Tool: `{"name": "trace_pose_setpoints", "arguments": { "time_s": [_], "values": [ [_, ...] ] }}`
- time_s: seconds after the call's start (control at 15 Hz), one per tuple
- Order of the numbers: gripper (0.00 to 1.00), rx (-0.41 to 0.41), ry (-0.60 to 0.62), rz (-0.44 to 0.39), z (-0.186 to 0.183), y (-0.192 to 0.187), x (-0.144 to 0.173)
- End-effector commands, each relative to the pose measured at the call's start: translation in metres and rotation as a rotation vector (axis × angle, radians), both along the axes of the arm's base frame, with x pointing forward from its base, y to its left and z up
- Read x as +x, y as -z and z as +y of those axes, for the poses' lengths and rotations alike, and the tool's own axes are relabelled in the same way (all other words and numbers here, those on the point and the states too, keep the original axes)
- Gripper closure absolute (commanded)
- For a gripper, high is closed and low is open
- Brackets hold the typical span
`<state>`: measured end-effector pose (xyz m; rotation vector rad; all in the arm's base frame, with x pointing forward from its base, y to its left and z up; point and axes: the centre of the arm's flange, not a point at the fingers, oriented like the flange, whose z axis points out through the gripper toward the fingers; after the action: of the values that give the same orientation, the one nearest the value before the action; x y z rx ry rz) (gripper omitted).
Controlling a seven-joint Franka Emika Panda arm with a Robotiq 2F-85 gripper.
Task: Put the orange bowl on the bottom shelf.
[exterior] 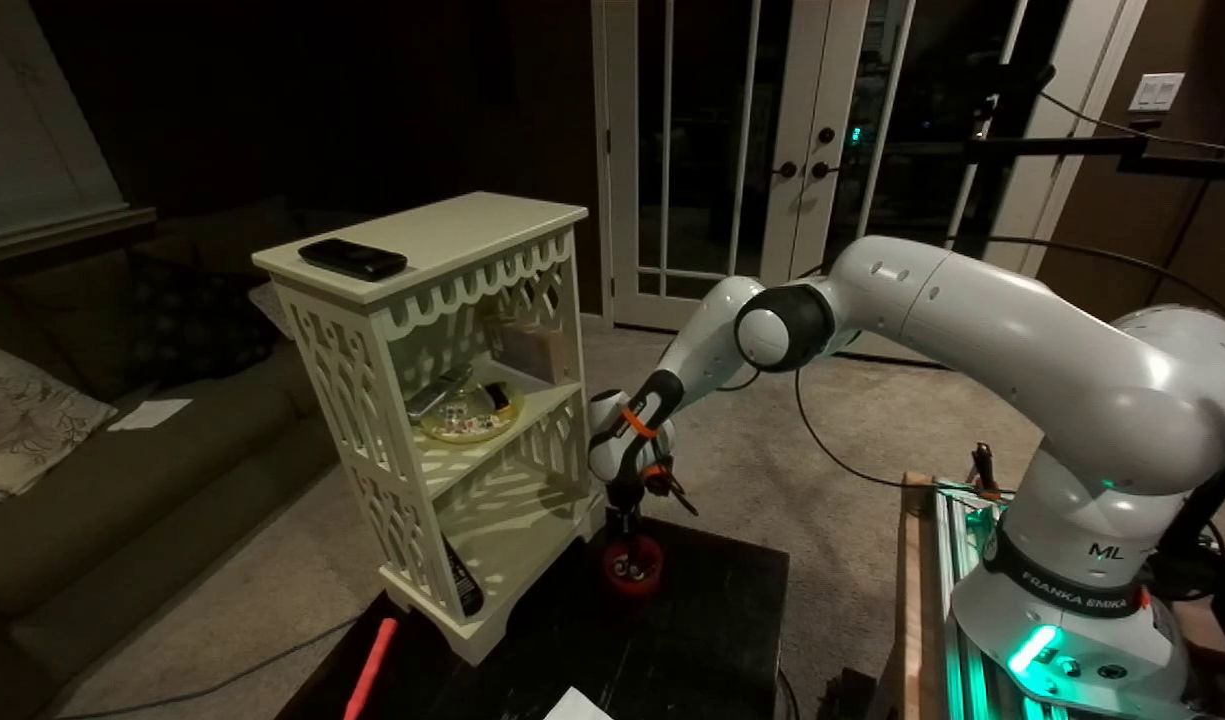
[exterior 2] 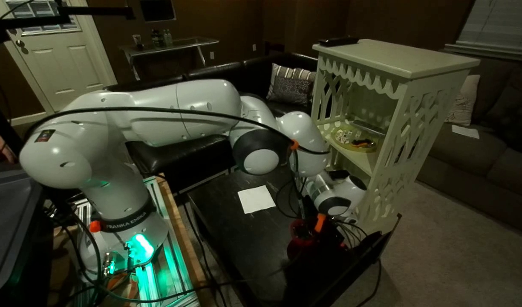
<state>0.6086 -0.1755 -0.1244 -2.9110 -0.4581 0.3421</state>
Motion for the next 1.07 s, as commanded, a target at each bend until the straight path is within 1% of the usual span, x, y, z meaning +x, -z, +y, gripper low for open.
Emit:
{"name": "trace_pose_setpoints", "arguments": {
  "time_s": [0.0, 0.13, 0.2, 0.27, 0.33, 0.4, 0.47, 0.8, 0.87, 1.0],
  "values": [
    [0.99, 0.094, 0.109, 0.116, 0.01, -0.036, 0.002],
    [0.99, 0.167, 0.146, 0.149, 0.016, -0.05, 0.002],
    [0.99, 0.197, 0.152, 0.15, 0.018, -0.057, 0.0],
    [0.99, 0.26, 0.166, 0.141, 0.02, -0.06, -0.001],
    [0.99, 0.3, 0.181, 0.128, 0.021, -0.06, -0.003],
    [0.99, 0.206, 0.148, 0.127, 0.022, -0.045, 0.008],
    [0.96, 0.216, 0.154, 0.123, 0.02, -0.047, 0.008],
    [0.96, 0.196, 0.145, 0.132, 0.02, -0.044, 0.006],
    [0.99, 0.198, 0.156, 0.118, 0.019, -0.046, 0.006],
    [0.99, 0.187, 0.223, 0.052, 0.013, -0.052, 0.009]
  ]
}}
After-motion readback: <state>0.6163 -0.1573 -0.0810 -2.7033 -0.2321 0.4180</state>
